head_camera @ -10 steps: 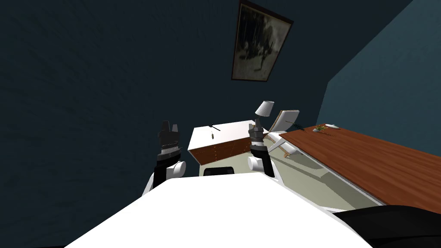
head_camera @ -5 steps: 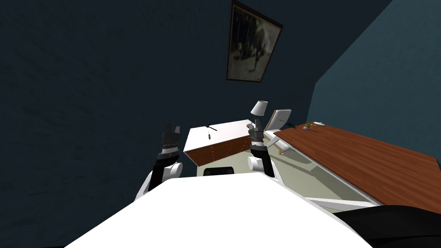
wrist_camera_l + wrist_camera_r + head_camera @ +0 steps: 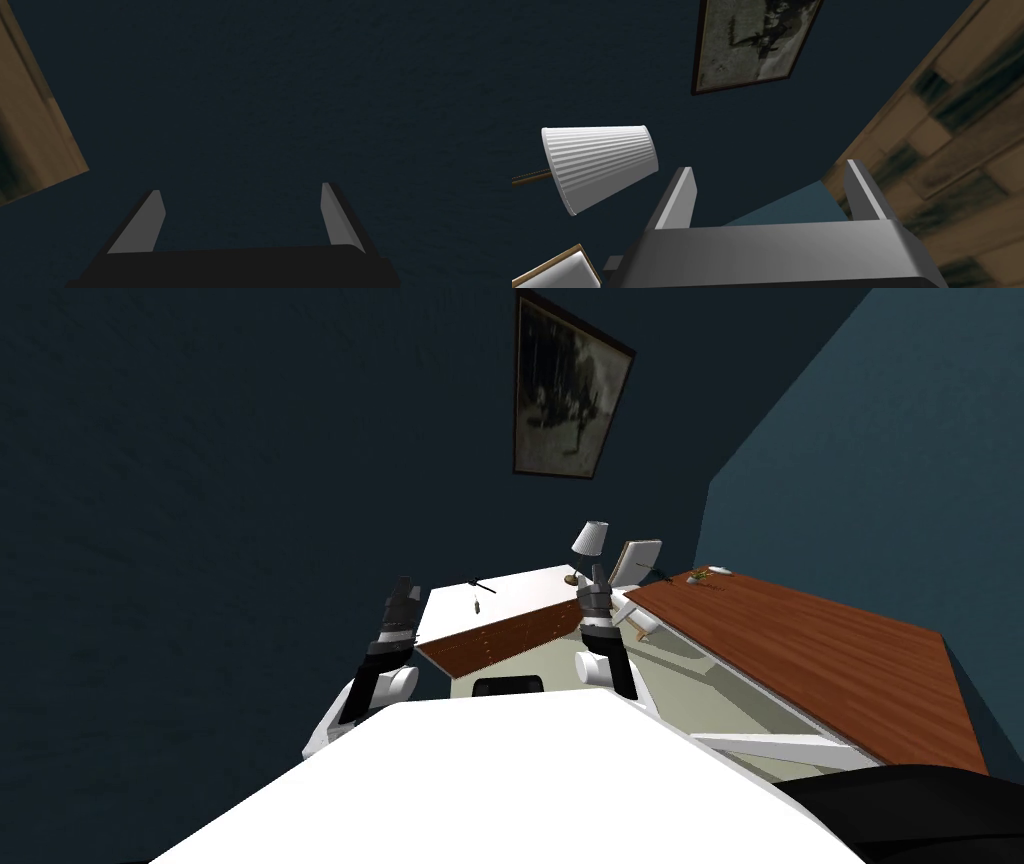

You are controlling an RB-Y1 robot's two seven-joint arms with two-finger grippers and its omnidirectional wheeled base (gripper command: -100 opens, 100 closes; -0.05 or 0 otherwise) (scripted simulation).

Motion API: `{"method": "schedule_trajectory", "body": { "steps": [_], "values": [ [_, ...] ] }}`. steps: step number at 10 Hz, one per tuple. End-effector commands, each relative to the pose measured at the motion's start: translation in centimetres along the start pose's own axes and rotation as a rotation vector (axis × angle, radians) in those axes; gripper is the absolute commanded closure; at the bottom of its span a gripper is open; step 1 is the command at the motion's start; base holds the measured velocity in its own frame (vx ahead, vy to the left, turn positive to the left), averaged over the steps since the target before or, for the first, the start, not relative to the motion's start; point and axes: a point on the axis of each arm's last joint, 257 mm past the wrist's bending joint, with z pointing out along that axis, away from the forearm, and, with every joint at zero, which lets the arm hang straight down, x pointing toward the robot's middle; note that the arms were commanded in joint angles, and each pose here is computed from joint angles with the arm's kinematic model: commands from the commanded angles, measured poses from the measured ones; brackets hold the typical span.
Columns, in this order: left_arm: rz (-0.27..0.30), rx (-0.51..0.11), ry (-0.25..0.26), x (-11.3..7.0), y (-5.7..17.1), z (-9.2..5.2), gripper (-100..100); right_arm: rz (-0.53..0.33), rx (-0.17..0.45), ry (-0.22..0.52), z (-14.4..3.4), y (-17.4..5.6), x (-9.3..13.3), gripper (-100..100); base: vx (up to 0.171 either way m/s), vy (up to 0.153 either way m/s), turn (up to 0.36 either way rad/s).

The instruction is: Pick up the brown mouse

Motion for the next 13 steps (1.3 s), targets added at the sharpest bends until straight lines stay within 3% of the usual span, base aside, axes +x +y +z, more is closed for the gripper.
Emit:
{"method": "schedule_trajectory", "body": {
  "steps": [1,2,3,6,9,10,13],
  "values": [
    [0.034,-0.057,0.031,-0.1,2.4,-0.5,-100,0.0,0.0,0.0,0.0,0.0,0.0,0,0.021,-0.114,-0.226],
    [0.055,-0.098,0.052,-0.3,4.2,-0.7,-100,0.0,0.0,0.0,0.0,0.0,0.0,0,0.04,-0.137,-0.238],
    [0.059,-0.098,0.053,-0.3,4.2,-0.7,-100,0.0,0.0,0.0,0.0,0.0,0.0,0,0.025,-0.093,-0.036],
    [0.134,-0.229,0.114,-1.2,9.7,-1.6,-100,0.0,0.0,0.0,0.0,0.0,0.0,0,0.034,-0.117,-0.193],
    [0.167,-0.298,0.141,-1.9,12.5,-2.5,-100,0.0,0.0,0.0,0.0,0.0,0.0,0,0.038,-0.087,-0.111],
    [0.196,-0.353,0.164,-2.5,14.6,-3.1,-100,0.0,0.0,0.0,0.0,0.0,0.0,0,0.02,-0.087,-0.119],
    [0.227,-0.416,0.188,-3.3,17.0,-4.0,-100,0.0,0.0,0.0,0.0,0.0,0.0,0,0.035,-0.065,-0.116]
  ]
}}
